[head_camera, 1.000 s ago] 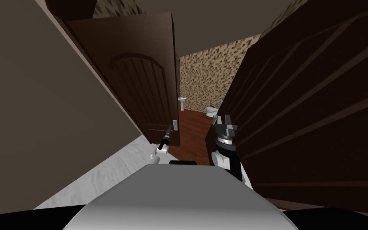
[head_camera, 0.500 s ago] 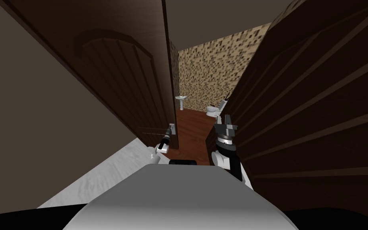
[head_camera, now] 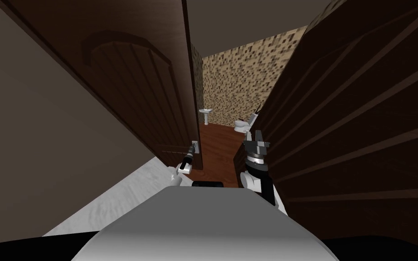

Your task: Push the door open

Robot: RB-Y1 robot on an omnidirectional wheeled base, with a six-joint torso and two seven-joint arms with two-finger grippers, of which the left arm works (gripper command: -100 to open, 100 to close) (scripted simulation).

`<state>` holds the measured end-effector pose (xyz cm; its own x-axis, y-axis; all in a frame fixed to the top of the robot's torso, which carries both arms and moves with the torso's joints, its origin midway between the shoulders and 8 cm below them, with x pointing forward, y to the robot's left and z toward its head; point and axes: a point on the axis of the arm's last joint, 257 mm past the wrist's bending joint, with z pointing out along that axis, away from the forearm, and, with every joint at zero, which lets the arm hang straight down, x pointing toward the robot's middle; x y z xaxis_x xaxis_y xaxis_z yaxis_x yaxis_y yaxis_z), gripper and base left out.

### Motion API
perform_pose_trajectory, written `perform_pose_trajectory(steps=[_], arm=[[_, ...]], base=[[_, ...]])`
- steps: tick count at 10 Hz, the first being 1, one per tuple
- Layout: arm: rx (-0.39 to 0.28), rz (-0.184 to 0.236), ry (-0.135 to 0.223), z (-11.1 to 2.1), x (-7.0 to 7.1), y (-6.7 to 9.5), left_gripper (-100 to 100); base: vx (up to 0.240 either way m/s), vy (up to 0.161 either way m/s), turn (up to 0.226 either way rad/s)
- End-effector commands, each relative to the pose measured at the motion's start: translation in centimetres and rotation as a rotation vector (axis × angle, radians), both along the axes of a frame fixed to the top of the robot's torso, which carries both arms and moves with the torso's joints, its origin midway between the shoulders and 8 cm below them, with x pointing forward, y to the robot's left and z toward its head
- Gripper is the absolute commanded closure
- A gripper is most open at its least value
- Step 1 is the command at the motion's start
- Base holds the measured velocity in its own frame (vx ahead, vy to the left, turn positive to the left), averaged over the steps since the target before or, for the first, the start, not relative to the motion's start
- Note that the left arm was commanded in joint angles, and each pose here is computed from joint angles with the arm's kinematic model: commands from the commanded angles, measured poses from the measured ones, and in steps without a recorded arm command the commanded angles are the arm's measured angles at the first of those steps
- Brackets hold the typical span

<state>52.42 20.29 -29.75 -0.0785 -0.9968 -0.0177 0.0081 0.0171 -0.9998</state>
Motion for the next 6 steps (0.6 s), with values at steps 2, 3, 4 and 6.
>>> perform_pose_trajectory(steps=[2, 3, 4, 6], arm=[[-0.002, 0.001, -0.003, 0.1, 0.0, 0.0, 100], [0.011, 0.015, 0.003, -0.1, 0.1, 1.1, 100], [0.015, 0.022, 0.002, -0.1, 0.1, 1.6, 100], [0.025, 0.039, 0.001, 0.0, 0.2, 2.6, 100]], base=[[-0.005, 0.0, 0.002], [0.096, -0.033, 0.045], [0.134, -0.053, 0.057], [0.168, -0.075, 0.049]])
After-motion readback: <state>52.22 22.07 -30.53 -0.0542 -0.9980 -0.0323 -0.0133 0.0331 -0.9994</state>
